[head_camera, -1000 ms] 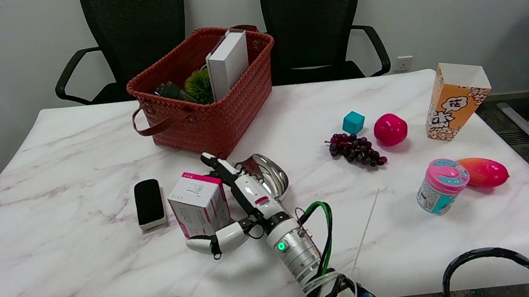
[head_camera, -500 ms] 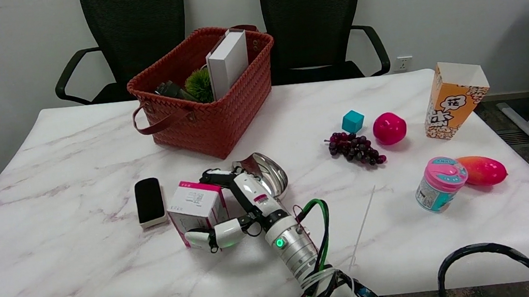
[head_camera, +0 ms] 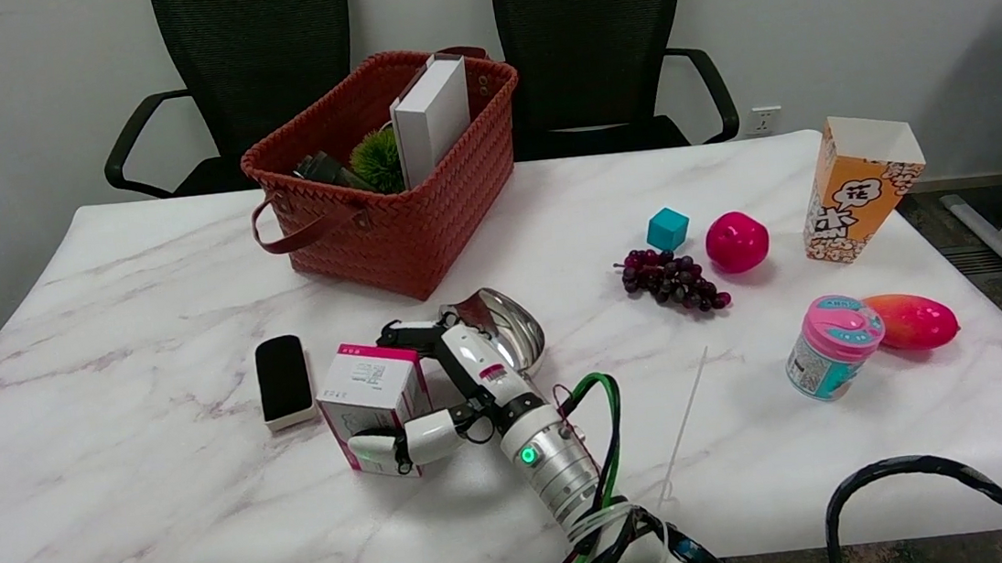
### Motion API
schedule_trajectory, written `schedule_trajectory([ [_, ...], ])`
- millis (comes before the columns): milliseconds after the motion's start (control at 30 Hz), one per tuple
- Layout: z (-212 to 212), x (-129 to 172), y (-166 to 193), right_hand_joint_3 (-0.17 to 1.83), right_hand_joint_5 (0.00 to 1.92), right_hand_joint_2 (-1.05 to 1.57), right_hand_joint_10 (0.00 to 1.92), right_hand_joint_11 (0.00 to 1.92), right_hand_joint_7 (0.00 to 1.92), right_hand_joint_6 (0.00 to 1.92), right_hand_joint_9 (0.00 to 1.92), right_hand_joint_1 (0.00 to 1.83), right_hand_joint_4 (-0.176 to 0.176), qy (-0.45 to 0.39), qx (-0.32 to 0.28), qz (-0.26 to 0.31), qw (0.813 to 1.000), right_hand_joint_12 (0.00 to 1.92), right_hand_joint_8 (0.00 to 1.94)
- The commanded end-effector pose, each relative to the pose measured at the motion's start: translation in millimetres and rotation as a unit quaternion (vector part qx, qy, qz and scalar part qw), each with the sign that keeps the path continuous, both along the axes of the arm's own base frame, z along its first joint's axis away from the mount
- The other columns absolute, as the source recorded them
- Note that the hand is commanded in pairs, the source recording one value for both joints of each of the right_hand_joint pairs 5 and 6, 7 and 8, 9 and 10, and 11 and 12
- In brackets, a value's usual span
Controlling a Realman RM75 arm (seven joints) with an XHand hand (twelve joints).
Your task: Pick up the white paper box.
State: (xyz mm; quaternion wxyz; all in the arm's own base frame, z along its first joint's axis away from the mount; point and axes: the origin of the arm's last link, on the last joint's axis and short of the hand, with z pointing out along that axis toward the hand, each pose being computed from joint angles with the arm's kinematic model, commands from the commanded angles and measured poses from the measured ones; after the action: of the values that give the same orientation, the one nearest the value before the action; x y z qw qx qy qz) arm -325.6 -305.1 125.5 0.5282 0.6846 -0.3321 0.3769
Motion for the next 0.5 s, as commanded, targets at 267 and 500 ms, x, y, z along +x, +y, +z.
schedule_trajectory([
  [267, -2.4, 27.2, -7.9, 0.53, 0.89, 0.52, 1.08, 0.75, 1.18, 0.89, 1.08, 1.11, 0.000, -0.024, -0.002, 0.041, 0.999, 0.75, 1.18],
  [500, -2.7, 33.4, -9.5, 0.54, 0.90, 0.54, 1.11, 0.81, 1.19, 0.90, 1.11, 1.11, 0.000, -0.027, -0.003, 0.050, 0.998, 0.81, 1.19],
])
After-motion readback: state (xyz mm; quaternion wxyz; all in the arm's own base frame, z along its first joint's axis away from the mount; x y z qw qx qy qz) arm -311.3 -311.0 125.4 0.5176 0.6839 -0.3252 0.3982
